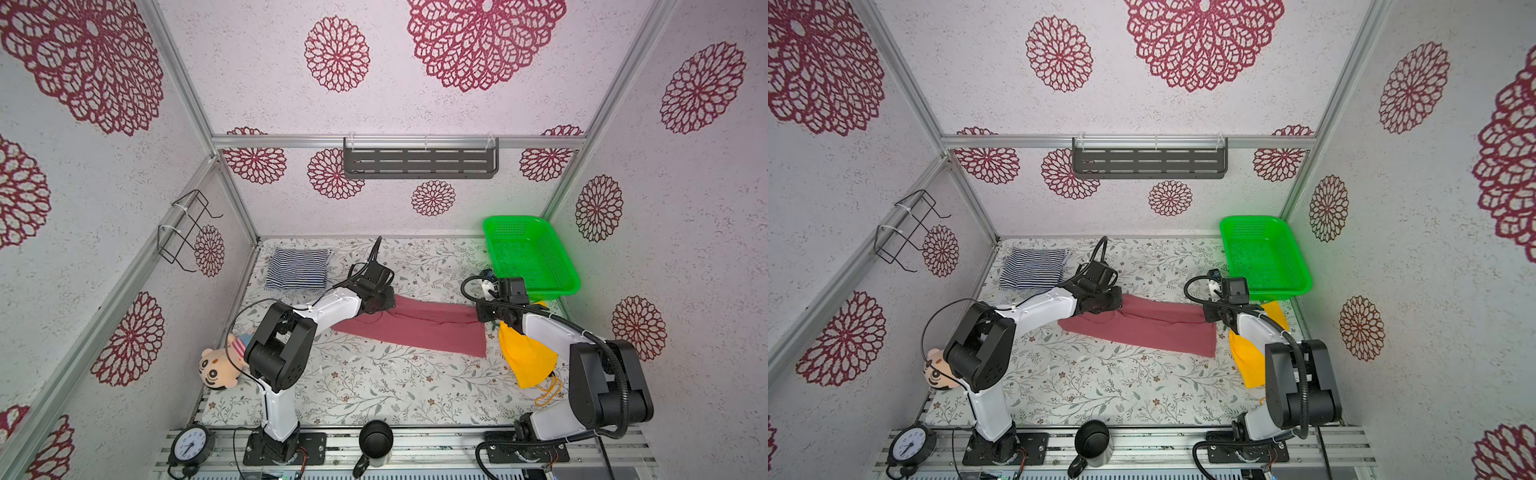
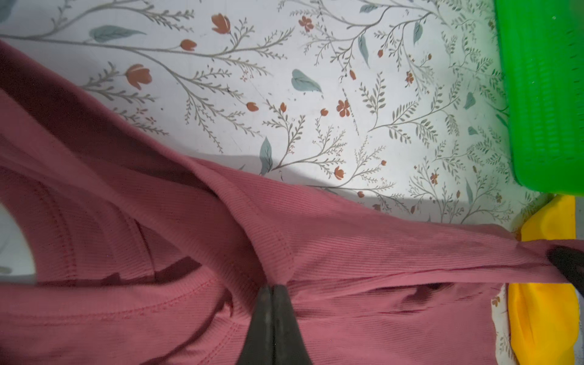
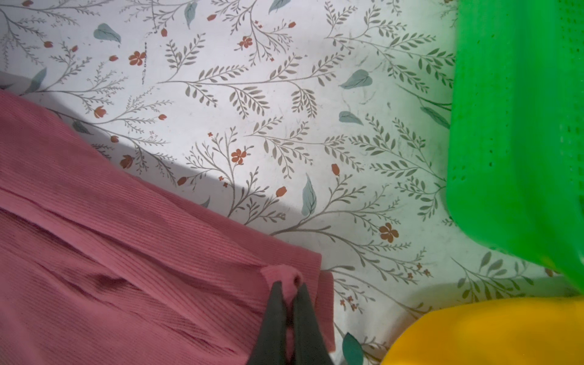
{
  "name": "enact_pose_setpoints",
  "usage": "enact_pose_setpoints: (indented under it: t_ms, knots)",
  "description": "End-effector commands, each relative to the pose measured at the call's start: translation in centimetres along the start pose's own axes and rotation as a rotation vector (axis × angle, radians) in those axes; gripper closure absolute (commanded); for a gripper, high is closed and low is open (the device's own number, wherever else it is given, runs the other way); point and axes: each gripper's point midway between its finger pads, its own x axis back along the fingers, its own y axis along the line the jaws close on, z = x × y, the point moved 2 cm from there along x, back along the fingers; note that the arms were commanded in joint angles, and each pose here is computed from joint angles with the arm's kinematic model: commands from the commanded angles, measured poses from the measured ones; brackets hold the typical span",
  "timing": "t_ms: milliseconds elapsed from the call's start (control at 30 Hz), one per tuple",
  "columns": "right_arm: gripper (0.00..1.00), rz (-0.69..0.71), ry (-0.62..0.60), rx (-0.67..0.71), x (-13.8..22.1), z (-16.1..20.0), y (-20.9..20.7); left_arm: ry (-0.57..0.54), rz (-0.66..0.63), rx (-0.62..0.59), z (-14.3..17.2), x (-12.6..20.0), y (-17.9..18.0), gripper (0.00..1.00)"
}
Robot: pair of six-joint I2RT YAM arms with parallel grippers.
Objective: Fold and stack tank tops
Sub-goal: Fold the tank top at the center of the table.
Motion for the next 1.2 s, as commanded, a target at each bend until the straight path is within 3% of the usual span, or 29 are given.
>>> enact_pose_setpoints:
  t_ms: [0, 267, 467, 600, 667, 700, 800, 933, 1167]
  knots:
    - [1.00, 0.003, -0.027, -0.009, 1.1, -0.3, -0.2, -0.044, 0.003, 0.012, -0.8, 1.1, -0.1, 1.00]
    - [0.99, 0.005, -0.002, -0.032, 1.2, 0.9, -0.1, -0.039, -0.011, 0.034, 0.3, 1.6, 0.7, 1.00]
    - [0.85, -0.006, 0.025, -0.077, 2.0, 1.6, 0.2, -0.025, -0.012, 0.046, 1.3, 2.1, 1.0, 1.00]
    - [0.53, -0.016, -0.009, -0.104, 3.6, 0.1, 0.3, -0.055, -0.061, 0.011, 0.8, 4.1, 1.5, 0.68]
    - [0.46, -0.025, -0.020, -0.120, 4.3, -0.8, 0.4, -0.084, -0.090, -0.007, 0.0, 5.4, 1.8, 0.46]
    - [0.45, -0.027, -0.019, -0.131, 4.5, -1.1, 0.4, -0.092, -0.100, -0.013, -0.3, 5.8, 1.8, 0.42]
    - [0.44, -0.073, -0.022, -0.195, 4.4, -2.1, 1.4, -0.102, -0.085, -0.018, -1.6, 5.9, 0.8, 0.40]
    - [0.48, -0.110, 0.006, -0.218, 3.2, -2.7, 3.9, -0.076, -0.009, -0.015, -2.7, 3.7, -2.4, 0.44]
    - [0.64, -0.097, 0.099, -0.331, 0.4, -1.0, 4.9, -0.030, 0.017, -0.043, -3.0, -1.7, -4.5, 0.53]
